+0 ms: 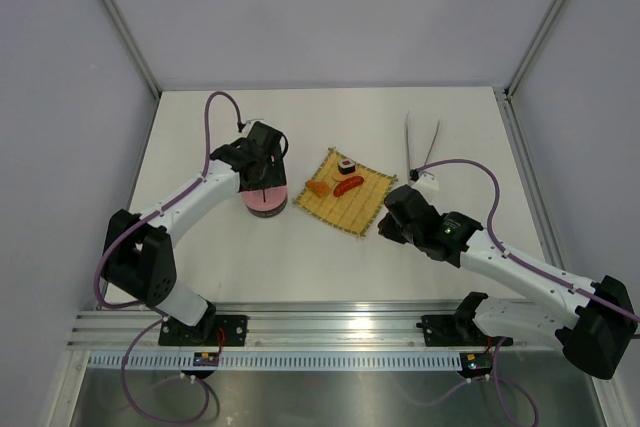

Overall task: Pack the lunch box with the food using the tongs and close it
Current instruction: Close the box lid on the packing box.

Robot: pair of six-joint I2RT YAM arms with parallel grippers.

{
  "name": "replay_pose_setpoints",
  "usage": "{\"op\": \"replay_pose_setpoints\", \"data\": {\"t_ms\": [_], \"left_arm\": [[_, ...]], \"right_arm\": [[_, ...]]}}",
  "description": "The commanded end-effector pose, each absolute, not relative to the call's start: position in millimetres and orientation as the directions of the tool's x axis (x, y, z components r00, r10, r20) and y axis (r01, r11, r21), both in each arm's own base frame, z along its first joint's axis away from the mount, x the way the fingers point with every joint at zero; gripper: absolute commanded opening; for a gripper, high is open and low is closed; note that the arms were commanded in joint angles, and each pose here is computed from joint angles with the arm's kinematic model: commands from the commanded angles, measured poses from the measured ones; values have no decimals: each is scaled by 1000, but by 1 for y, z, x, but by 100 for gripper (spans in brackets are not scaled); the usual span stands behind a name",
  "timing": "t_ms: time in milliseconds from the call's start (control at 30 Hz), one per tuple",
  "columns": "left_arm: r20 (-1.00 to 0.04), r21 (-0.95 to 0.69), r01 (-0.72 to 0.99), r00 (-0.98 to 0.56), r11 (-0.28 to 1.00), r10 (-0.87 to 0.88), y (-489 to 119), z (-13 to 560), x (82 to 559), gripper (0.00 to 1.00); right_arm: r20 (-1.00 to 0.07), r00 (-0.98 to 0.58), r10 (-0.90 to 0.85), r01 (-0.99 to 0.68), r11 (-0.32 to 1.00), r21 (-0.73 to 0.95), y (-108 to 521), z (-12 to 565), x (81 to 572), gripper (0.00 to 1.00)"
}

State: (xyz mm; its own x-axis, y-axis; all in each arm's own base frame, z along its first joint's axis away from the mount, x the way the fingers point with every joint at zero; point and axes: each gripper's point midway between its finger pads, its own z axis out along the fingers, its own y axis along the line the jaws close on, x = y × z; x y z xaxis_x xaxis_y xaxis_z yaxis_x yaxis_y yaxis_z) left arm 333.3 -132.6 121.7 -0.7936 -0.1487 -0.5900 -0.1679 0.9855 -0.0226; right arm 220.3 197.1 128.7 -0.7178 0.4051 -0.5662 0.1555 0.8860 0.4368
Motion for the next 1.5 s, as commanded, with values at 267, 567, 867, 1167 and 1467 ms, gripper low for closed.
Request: {"op": "replay_pose_setpoints", "data": {"t_ms": [267,567,867,1167,1467], "left_arm": [[-583,-26,-182,-796,983,-162,-140,109,346,73],[-542,-104,-134,-823,986,-169,-158,106,347,74],[-626,-67,-146,-764,987,-156,-148,152,362,74],[-576,6,-223,-798,975,-179,-131,113,347,75],[-444,-69,-266,-855,961,-269,-130,61,333,72]], "right_arm": [[-577,-694,430,154,872,465,201,143,229,0],[-583,-689,429,151,873,463,200,146,229,0],[-580,-689,434,155,870,468,198,143,228,0],[-582,-690,429,153,873,462,198,143,228,0],[-582,-690,430,153,873,463,198,144,228,0]]}}
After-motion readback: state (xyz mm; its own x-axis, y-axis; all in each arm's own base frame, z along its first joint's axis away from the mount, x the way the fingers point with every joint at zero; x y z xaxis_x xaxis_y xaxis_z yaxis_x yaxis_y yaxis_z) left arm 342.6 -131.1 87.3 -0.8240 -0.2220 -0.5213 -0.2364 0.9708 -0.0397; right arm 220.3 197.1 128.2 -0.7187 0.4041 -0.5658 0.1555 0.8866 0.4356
